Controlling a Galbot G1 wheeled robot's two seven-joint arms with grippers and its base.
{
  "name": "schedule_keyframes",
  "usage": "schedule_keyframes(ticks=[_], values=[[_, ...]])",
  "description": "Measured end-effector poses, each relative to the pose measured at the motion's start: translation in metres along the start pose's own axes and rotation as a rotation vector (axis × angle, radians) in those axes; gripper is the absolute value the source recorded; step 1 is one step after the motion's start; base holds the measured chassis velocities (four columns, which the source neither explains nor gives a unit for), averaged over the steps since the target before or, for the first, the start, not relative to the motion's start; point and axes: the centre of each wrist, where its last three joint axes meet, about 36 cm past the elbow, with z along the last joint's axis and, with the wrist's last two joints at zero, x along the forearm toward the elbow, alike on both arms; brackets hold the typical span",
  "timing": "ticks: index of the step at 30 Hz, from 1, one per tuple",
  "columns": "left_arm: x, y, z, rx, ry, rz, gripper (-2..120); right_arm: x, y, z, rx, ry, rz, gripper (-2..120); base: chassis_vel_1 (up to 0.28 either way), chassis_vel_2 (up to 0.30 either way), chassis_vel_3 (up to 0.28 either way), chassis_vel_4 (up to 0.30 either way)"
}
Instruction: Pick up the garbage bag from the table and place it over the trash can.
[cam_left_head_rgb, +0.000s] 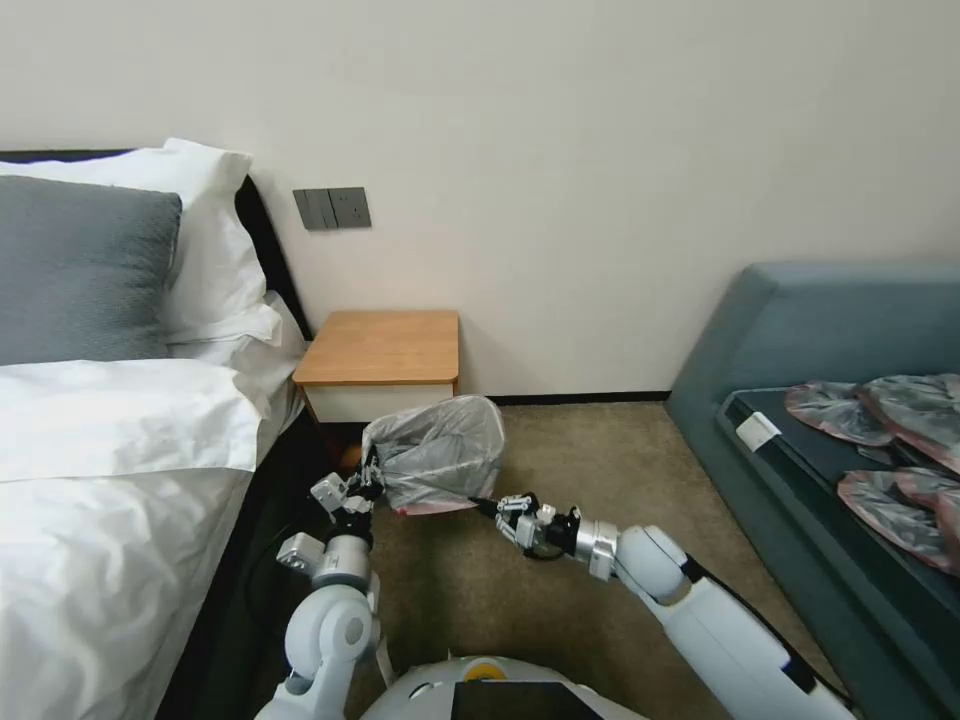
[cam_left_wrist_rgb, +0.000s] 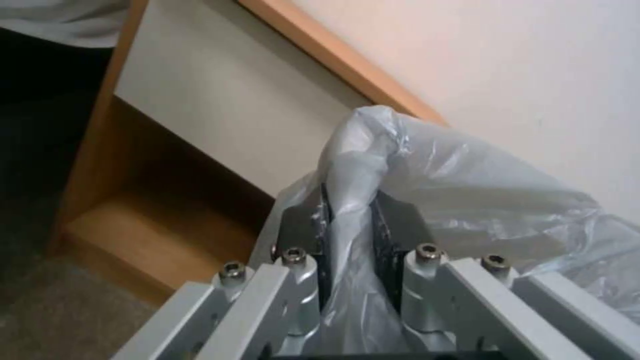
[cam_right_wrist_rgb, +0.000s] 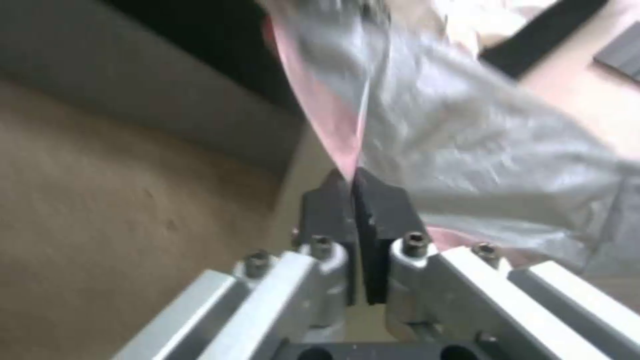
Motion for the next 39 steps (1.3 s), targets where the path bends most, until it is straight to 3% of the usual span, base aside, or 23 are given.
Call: schedule_keyframes(ticks=[4,7,9,11,12,14,15,17,18,21,23,26,30,35,39], values=[[-0.004,0.008,0.000,-0.005,-0.001,-0.004,11,0.012,0.011,-0.015,-0.130,-0.081,-0.003,22,0.000,0.000,0.000,0.000],[-0.006,0.012,0.001,0.065,0.007,0.028,11,0.015,0.012,-0.030,-0.259,-0.160,0.049,37,0.000,0.000,0.000,0.000],[-0.006,0.013,0.002,0.093,0.010,0.044,11,0.014,0.012,-0.033,-0.294,-0.177,0.071,40,0.000,0.000,0.000,0.000],[-0.008,0.019,0.003,0.198,0.020,0.112,11,0.009,0.012,-0.044,-0.443,-0.227,0.179,52,0.000,0.000,0.000,0.000],[-0.008,0.019,0.003,0.198,0.020,0.112,11,0.009,0.012,-0.044,-0.443,-0.227,0.179,52,0.000,0.000,0.000,0.000],[-0.009,0.023,0.004,0.310,0.027,0.153,11,-0.001,0.015,-0.058,-0.613,-0.275,0.343,62,0.000,0.000,0.000,0.000],[-0.009,0.023,0.004,0.310,0.027,0.153,11,-0.001,0.015,-0.058,-0.613,-0.275,0.343,62,0.000,0.000,0.000,0.000],[-0.007,0.029,0.007,0.386,0.024,0.193,11,-0.013,0.015,-0.076,-0.750,-0.316,0.501,72,0.000,0.000,0.000,0.000],[-0.007,0.029,0.007,0.386,0.024,0.193,11,-0.013,0.015,-0.076,-0.750,-0.316,0.501,72,0.000,0.000,0.000,0.000],[-0.004,0.046,0.015,0.448,0.030,0.249,11,-0.025,0.006,-0.112,-0.908,-0.382,0.681,87,0.000,0.000,0.000,0.000],[-0.004,0.051,0.017,0.459,0.031,0.264,11,-0.027,0.003,-0.121,-0.942,-0.396,0.720,90,0.000,0.000,0.000,0.000],[-0.002,0.069,0.028,0.516,0.018,0.357,11,-0.033,-0.008,-0.141,-1.115,-0.425,0.849,99,0.000,0.000,0.000,0.000],[-0.001,0.078,0.036,0.565,-0.014,0.439,11,-0.039,-0.005,-0.132,-1.231,-0.431,0.876,100,0.000,0.000,0.000,0.000],[-0.006,0.079,0.043,0.603,-0.039,0.489,11,-0.047,-0.001,-0.129,-1.318,-0.473,0.844,100,0.000,0.000,0.000,0.000],[-0.008,0.078,0.046,0.610,-0.037,0.495,11,-0.050,0.005,-0.121,-1.250,-0.463,0.792,100,0.000,0.000,0.000,0.000]])
